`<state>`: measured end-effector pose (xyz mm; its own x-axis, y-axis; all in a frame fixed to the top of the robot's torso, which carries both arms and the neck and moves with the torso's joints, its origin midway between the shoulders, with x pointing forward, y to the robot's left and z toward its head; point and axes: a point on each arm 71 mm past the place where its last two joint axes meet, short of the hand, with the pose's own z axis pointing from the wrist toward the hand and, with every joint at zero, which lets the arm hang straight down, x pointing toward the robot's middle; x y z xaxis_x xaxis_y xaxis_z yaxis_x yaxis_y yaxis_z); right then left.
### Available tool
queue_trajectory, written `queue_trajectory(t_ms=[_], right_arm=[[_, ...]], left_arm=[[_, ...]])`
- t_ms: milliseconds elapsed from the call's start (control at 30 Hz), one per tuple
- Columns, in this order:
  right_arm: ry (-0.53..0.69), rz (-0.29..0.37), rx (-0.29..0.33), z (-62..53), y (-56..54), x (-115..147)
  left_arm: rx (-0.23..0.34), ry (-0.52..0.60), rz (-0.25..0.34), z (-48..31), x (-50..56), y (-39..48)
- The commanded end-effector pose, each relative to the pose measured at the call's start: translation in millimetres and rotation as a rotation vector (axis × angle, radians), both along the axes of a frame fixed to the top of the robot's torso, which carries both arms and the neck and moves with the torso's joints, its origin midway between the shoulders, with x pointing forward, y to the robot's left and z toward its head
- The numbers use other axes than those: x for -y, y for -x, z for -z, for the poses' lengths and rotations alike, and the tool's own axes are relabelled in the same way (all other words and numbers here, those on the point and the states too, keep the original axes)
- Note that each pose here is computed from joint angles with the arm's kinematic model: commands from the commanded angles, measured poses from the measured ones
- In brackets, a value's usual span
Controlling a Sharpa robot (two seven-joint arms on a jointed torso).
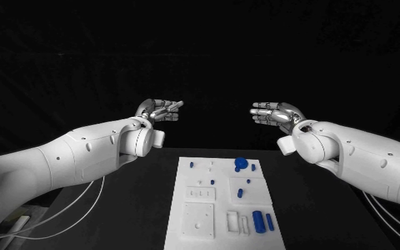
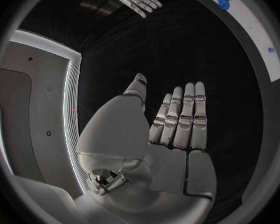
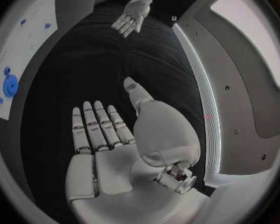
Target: Assemble the parts on the task board
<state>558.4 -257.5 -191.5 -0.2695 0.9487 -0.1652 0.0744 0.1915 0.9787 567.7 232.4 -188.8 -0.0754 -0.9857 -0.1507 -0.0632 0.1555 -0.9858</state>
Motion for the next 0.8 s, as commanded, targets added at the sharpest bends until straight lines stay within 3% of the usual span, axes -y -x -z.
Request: queue_trajectory(t_ms=[33, 267, 533, 800], right_arm=[[0.251, -0.071, 0.149, -5.0, 0.4, -3], [0.452, -0.135, 0.229, -3.6, 1.8, -4], [0.692, -0.224, 0.277, 11.6, 7.7, -12], [0.977, -0.278, 0.396, 14.9, 15.7, -27]], left_arm=[[0.009, -0.005, 0.074, -1.4, 6.9, 1.8], [0.012, -0.028, 0.134, -1.3, 9.2, 8.1], [0.022, -0.039, 0.197, -3.3, 9.2, 20.9], [0.027, -0.024, 0.254, -10.1, 10.0, 40.8]])
